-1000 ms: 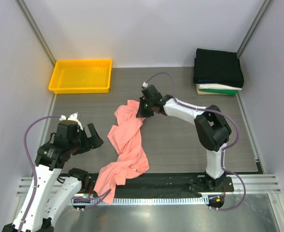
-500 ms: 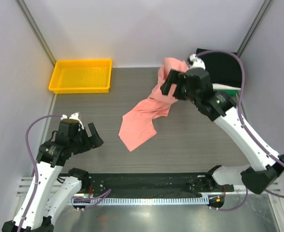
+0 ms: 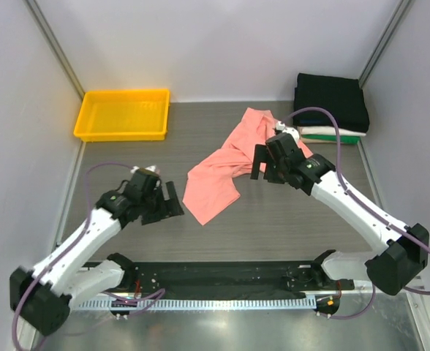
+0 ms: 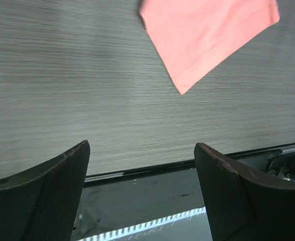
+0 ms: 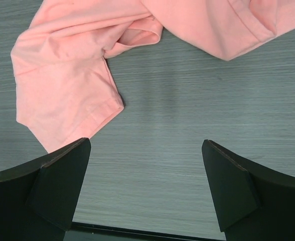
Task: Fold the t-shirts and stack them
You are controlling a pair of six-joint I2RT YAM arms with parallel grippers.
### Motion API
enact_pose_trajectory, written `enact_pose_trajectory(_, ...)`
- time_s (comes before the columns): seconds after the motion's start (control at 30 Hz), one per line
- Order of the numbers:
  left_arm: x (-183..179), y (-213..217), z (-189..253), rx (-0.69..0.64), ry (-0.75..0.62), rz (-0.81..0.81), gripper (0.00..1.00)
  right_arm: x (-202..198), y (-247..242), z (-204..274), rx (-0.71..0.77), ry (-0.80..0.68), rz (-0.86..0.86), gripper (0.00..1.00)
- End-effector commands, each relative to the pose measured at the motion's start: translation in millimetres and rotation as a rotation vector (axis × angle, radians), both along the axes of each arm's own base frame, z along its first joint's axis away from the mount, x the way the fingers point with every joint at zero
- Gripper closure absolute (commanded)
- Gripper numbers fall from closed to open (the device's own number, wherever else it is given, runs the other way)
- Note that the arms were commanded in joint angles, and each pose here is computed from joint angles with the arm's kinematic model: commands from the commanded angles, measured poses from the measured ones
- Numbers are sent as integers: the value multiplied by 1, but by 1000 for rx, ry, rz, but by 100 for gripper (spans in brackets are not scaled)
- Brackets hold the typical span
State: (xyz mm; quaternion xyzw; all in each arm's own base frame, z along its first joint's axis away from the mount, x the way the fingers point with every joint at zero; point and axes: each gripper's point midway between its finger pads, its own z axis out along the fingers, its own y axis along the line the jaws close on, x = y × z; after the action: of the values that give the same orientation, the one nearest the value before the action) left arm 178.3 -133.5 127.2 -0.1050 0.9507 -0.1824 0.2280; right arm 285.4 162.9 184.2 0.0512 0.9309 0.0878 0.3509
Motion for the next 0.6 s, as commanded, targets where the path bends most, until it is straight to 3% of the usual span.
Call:
enact_pose_trajectory(0.0,36,-55,-12,-86,-47,-23,14,7,-12,14,-3,-83,-47,0)
enact_pose_trajectory(0.23,43,-113,-63,55,37,-126,9,18,-78,-30,63,17,-188,0)
enact_pose_trajectory(0.4,45,-121,-96,124,89,-110,11,29,-113,-37,84,16,-282,0)
enact_pose_trajectory(0.5,48,-127,-112,127,105,-107,23,38,-139,-47,115,24,-371,0)
enact_pose_trajectory(0.57,52,-129,-120,142,101,-105,40,45,-141,-57,144,45,-377,0)
